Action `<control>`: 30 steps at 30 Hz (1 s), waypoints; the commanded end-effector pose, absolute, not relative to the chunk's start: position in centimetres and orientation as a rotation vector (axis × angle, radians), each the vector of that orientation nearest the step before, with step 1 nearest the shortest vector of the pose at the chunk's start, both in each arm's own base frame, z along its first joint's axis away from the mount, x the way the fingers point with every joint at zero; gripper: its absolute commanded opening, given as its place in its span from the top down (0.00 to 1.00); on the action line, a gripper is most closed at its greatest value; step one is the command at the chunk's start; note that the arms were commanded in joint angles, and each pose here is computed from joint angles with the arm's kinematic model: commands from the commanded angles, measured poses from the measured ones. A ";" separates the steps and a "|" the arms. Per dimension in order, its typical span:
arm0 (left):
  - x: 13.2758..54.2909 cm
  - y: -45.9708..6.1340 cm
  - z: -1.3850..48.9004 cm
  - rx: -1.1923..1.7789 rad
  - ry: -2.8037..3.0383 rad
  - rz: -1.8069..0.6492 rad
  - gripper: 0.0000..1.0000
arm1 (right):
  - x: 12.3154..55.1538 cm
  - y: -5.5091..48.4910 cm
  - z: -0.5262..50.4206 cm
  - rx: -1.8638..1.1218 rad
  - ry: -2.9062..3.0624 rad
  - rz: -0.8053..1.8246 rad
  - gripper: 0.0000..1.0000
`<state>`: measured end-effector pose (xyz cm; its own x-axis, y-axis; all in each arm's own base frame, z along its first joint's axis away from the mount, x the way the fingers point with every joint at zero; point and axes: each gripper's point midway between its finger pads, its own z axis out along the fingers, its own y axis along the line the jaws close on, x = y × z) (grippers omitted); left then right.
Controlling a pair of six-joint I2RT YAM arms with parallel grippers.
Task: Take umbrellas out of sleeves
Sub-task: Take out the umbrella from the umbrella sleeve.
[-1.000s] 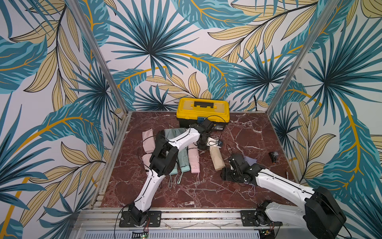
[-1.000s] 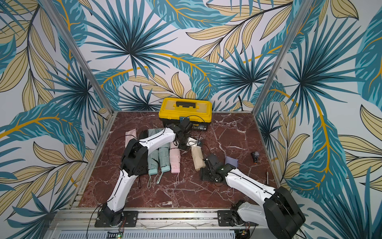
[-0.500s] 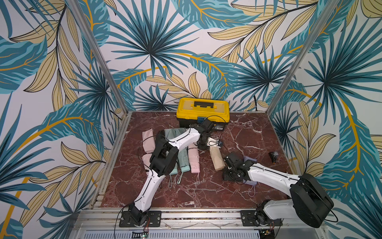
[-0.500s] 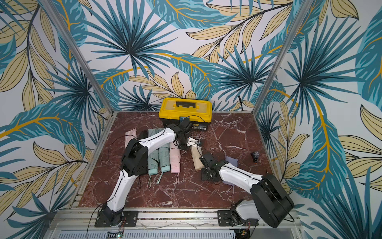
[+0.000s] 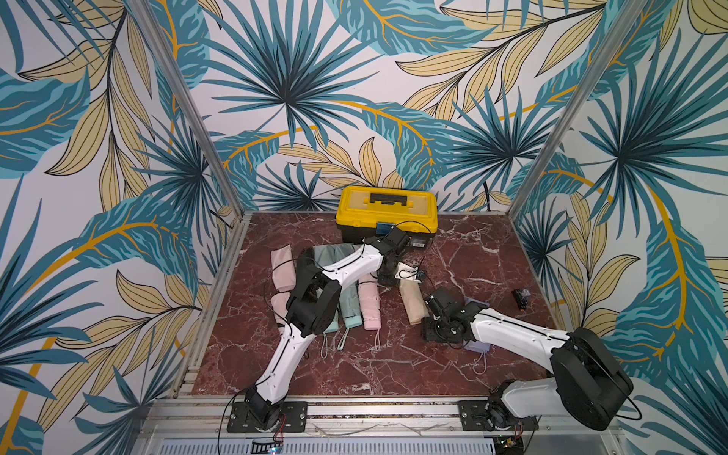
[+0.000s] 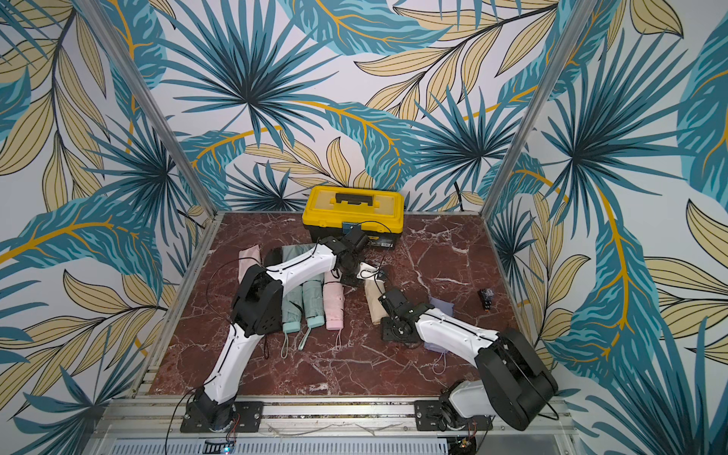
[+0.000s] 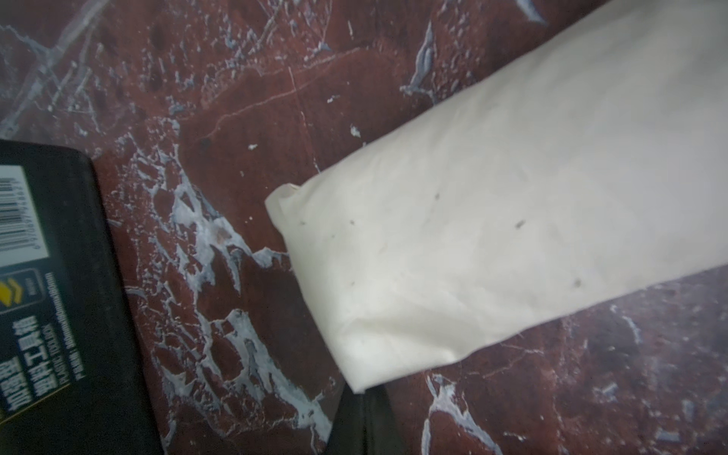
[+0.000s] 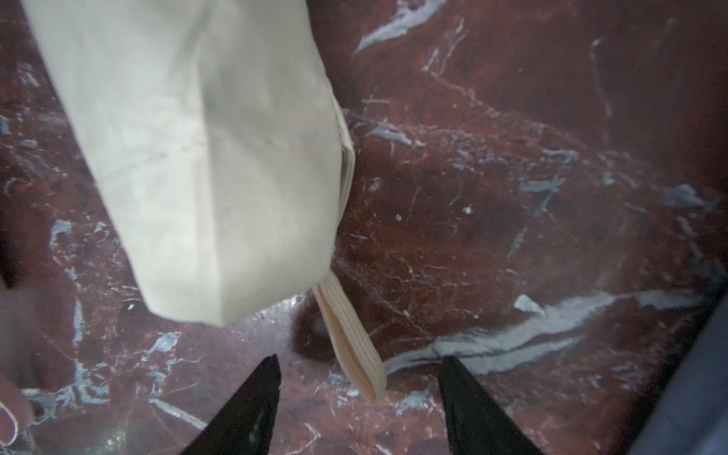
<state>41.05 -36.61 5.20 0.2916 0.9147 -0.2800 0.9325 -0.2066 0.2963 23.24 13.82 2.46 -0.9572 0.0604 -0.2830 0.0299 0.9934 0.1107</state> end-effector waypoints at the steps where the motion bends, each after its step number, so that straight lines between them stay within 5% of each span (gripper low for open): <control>1: 40.8 -36.7 5.9 2.170 1.635 -0.057 1.00 | 23.1 13.9 2.4 0.051 2.880 0.124 0.34; 6: 40.7 -36.6 5.9 2.177 1.633 -0.045 1.00 | 23.3 13.8 2.2 0.042 2.905 0.080 0.41; 13: 40.6 -36.6 6.0 2.175 1.636 -0.045 1.00 | 23.7 13.5 1.7 -0.016 2.977 -0.070 0.63; 19: 40.4 -36.5 5.8 2.180 1.640 -0.047 1.00 | 23.6 13.2 1.7 -0.015 2.991 -0.152 0.67; 23: 40.5 -36.4 5.9 2.176 1.643 -0.041 1.00 | 23.6 13.2 1.6 -0.013 2.998 -0.171 0.77; 27: 40.6 -36.3 5.8 2.175 1.647 -0.038 1.00 | 23.6 13.3 1.6 -0.025 3.004 -0.169 0.97; 30: 40.9 -36.3 5.9 2.160 1.661 -0.029 1.00 | 23.5 13.5 1.8 -0.021 2.995 -0.137 1.00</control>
